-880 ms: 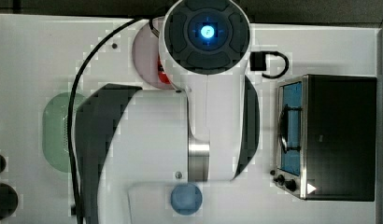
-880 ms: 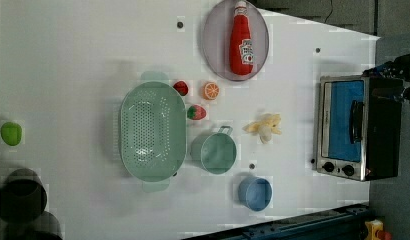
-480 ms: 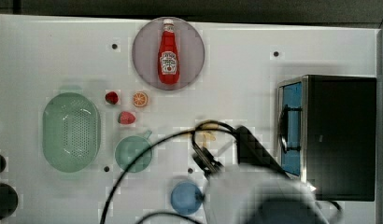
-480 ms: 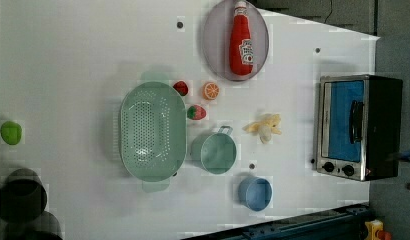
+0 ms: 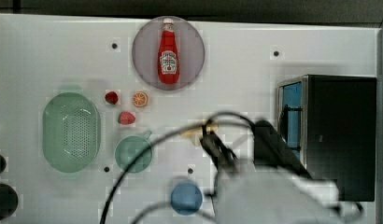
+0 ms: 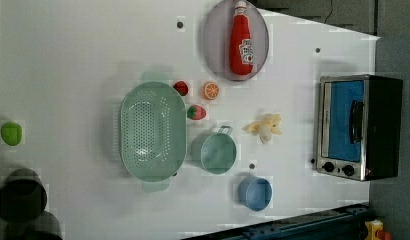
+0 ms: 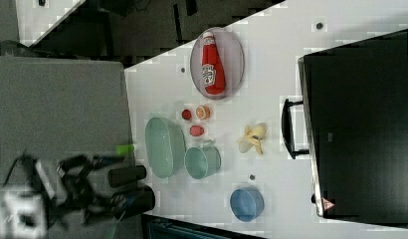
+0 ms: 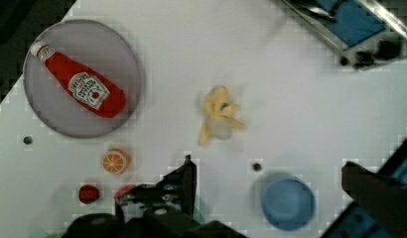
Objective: Pick banana from table and place on oven.
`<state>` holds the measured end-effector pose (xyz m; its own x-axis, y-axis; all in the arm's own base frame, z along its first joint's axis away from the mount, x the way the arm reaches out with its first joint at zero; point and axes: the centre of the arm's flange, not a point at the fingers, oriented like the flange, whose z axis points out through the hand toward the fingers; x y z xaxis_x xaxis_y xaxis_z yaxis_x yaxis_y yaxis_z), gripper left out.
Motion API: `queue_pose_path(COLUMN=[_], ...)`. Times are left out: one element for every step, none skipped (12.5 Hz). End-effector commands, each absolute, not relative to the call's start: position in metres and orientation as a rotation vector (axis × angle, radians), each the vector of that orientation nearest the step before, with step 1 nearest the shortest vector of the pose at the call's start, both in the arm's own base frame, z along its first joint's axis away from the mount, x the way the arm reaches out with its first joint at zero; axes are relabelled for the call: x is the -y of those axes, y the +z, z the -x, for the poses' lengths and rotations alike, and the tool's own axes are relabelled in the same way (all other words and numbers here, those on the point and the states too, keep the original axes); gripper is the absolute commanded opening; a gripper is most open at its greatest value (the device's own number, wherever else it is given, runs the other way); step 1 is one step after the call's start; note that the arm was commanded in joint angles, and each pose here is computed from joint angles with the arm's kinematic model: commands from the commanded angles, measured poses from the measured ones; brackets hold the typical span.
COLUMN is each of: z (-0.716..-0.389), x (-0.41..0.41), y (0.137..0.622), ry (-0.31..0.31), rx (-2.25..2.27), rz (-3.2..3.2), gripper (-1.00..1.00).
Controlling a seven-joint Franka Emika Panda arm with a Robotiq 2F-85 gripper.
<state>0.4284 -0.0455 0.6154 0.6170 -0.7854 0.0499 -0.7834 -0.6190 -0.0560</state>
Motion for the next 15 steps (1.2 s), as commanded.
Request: queue_pose_path(z=[-0.472, -0.485, -0.496, -0.506, -0.512, -0.515, -0.515, -0.512, -0.507, -0.502, -0.496, -0.490, -0.486, -0.483, -0.482], x=[0.035, 0.036, 0.036, 0.035, 0.034, 0.034, 0.034, 0.033, 0.033, 0.032, 0.031, 0.030, 0.029, 0.027, 0.025], y=[0.499, 0.476, 0.452, 0.431, 0.410, 0.389, 0.367, 0.344, 0.322, 0.301, 0.280, 0.261, 0.243, 0.227, 0.212], ry=[0.142, 0.164, 0.181, 0.177, 0.158, 0.134, 0.117, 0.109, 0.101, 0.089, 0.077, 0.077, 0.087, 0.108, 0.122], rx=[-1.411, -1.413, -1.411, -1.407, -1.402, -1.397, -1.393, -1.390, -1.387, -1.384, -1.381, -1.377, -1.373, -1.369, -1.366], rz=[2.865, 2.872, 2.879, 2.881, 2.881, 2.878, 2.876, 2.875, 2.874, 2.872, 2.870, 2.872, 2.876, 2.883, 2.889], gripper=[1.00, 1.00, 1.00, 1.00, 1.00, 1.00, 1.00, 1.00, 1.00, 1.00, 1.00, 1.00, 1.00, 1.00, 1.00])
